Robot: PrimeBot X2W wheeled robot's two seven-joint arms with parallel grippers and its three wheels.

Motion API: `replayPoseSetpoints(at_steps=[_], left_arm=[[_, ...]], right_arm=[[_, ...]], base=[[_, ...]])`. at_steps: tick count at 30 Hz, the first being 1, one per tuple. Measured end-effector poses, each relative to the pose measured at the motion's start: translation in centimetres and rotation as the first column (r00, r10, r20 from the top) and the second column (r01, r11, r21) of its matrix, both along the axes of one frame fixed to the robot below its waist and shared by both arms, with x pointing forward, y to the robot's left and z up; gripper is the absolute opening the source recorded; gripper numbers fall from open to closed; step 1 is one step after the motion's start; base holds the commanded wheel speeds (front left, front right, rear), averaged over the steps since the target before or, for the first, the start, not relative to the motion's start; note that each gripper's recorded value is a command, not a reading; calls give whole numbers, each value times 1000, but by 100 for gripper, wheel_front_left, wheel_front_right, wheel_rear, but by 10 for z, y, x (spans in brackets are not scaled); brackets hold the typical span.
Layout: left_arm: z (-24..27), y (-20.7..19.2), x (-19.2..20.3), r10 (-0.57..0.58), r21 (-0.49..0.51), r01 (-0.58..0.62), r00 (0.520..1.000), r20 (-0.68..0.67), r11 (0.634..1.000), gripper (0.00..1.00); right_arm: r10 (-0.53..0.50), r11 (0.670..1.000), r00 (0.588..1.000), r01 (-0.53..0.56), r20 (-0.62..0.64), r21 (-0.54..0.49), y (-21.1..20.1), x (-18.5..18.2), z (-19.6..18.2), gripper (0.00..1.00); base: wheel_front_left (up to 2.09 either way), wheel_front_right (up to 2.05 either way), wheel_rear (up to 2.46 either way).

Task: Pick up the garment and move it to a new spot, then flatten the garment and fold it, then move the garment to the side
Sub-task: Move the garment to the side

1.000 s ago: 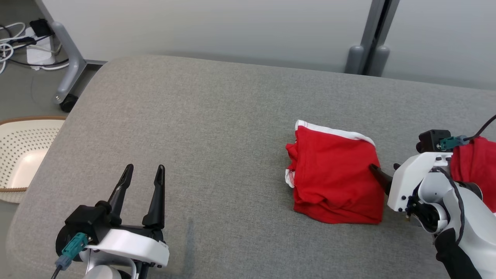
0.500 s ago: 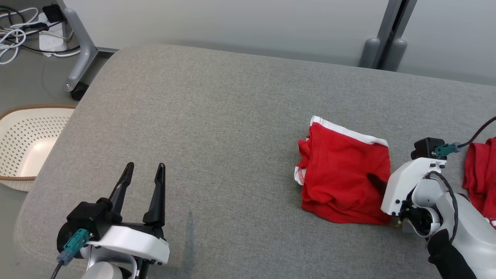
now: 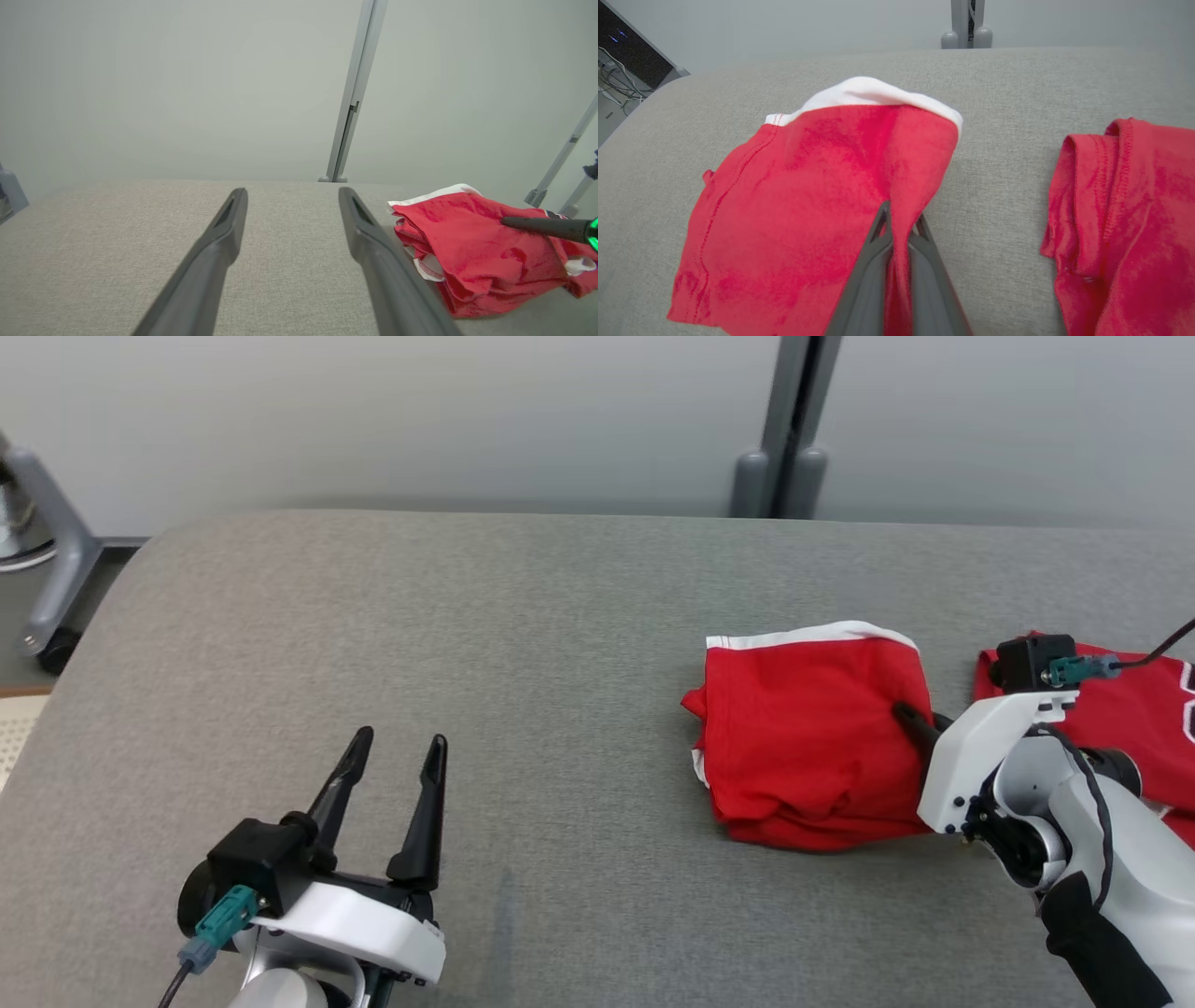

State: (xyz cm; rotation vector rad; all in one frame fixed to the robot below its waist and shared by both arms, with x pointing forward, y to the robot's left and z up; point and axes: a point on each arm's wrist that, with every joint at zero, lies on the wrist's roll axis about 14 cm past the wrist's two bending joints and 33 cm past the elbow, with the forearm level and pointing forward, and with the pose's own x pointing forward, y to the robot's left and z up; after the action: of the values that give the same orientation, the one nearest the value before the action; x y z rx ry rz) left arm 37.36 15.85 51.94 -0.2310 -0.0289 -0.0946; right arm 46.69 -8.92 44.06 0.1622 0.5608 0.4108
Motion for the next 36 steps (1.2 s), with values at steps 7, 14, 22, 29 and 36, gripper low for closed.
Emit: replayPoseSetpoints(at_steps=[7,14,22,29,36], left_arm=[[5,-75,11,-216,-34,217,976,12,976,100],[5,-142,15,-407,-43,407,913,16,912,100],[-4,-183,21,-529,-53,528,849,-7,848,100],[-19,-188,33,-554,-54,552,831,-44,832,100],[-29,-180,39,-543,-51,541,837,-71,840,100]], right_arm=[[-64,997,995,67,71,-41,-49,-7,26,0],[-131,982,983,147,130,-122,-106,-11,49,0],[-183,946,971,216,152,-241,-163,-9,51,0],[-241,907,959,276,147,-318,-204,0,37,0],[-273,888,954,301,127,-349,-215,3,13,46]], base=[[0,0,0],[0,0,0],[0,0,0],[0,0,0],[0,0,0]])
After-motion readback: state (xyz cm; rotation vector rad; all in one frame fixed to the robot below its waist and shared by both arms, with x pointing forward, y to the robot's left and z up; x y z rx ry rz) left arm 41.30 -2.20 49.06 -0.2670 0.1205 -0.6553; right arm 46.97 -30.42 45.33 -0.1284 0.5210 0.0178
